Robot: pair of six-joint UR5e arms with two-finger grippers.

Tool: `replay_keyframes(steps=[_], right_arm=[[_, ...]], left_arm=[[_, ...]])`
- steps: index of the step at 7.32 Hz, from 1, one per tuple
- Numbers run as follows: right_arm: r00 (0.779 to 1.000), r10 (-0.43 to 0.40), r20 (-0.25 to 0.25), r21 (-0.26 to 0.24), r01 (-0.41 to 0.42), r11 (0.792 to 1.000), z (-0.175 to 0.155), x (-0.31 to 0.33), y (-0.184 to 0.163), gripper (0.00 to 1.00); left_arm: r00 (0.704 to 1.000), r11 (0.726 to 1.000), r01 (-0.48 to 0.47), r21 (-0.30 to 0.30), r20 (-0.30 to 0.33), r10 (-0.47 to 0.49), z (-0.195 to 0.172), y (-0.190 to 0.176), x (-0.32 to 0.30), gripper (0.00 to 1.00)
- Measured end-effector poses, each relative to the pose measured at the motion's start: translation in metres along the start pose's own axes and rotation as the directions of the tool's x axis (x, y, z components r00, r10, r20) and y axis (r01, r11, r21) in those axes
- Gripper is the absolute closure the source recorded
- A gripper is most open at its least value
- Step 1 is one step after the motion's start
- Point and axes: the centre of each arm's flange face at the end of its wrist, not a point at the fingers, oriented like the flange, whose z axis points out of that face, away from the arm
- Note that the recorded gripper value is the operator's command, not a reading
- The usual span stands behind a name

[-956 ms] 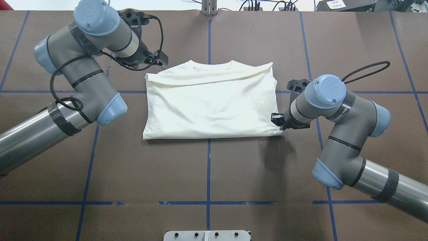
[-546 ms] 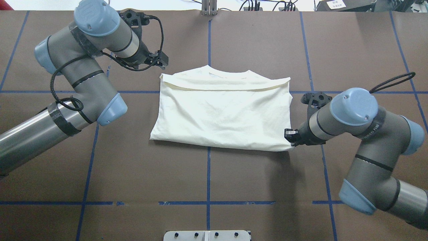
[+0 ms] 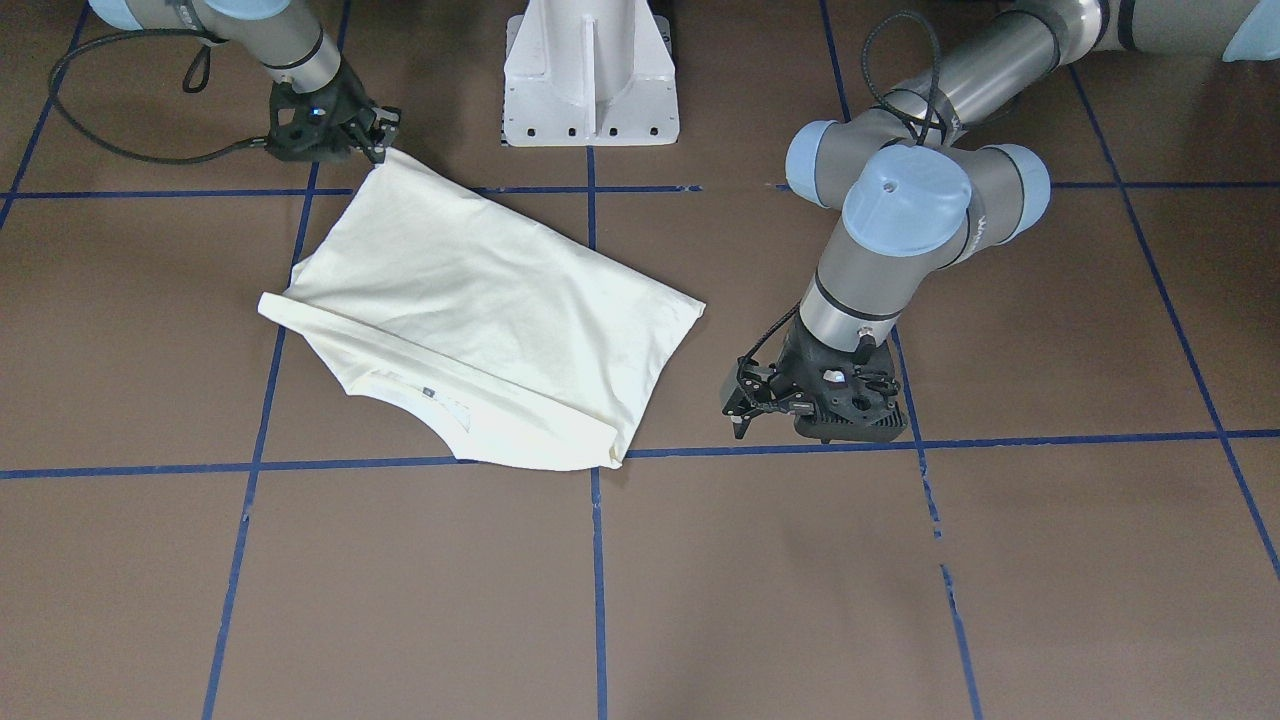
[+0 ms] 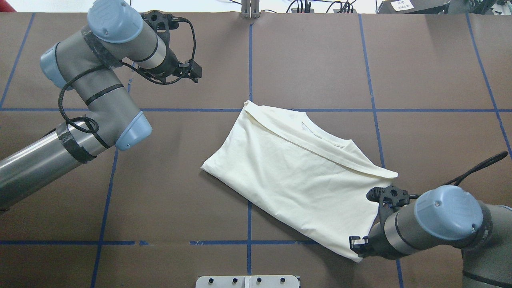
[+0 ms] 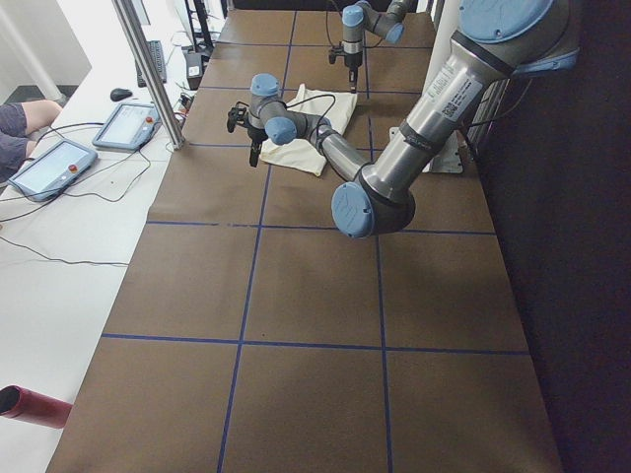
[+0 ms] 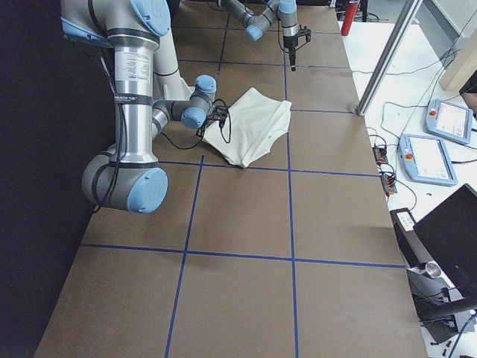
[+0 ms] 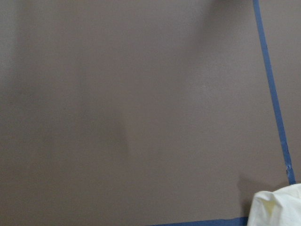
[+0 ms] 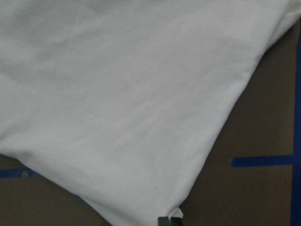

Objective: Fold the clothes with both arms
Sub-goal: 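Drag the folded shirt toward the robot with the right gripper while the left arm lowers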

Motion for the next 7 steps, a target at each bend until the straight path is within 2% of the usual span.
replay_keyframes(steps=[1, 2, 3, 5, 6, 7], right_arm=[[1.0, -0.012, 0.0, -0.03, 0.012, 0.999, 0.006, -0.006, 0.02, 0.0], [1.0, -0.016, 0.01, -0.026, 0.016, 1.0, 0.004, -0.012, 0.028, 0.0], [0.999, 0.0, 0.045, 0.023, -0.001, 1.0, -0.009, -0.022, 0.025, 0.0], [0.987, 0.049, 0.153, 0.179, -0.076, 0.981, -0.052, -0.048, -0.013, 0.0], [0.978, 0.063, 0.201, 0.234, -0.11, 0.966, -0.075, -0.057, -0.034, 0.0], [0.969, 0.066, 0.238, 0.265, -0.131, 0.955, -0.092, -0.065, -0.047, 0.0]], left_arm=[[1.0, 1.0, -0.003, -0.003, -0.003, 0.003, 0.0, 0.003, 0.002, 0.0], [1.0, 1.0, -0.003, -0.013, -0.008, 0.003, 0.004, 0.011, 0.008, 0.0], [1.0, 0.999, 0.02, -0.035, -0.017, -0.021, 0.011, 0.029, 0.018, 0.01], [0.99, 0.985, 0.134, -0.109, -0.034, -0.138, 0.027, 0.094, 0.042, 0.21], [0.975, 0.965, 0.213, -0.155, -0.032, -0.22, 0.032, 0.134, 0.053, 0.23], [0.954, 0.938, 0.292, -0.186, -0.012, -0.299, 0.038, 0.167, 0.061, 0.25]])
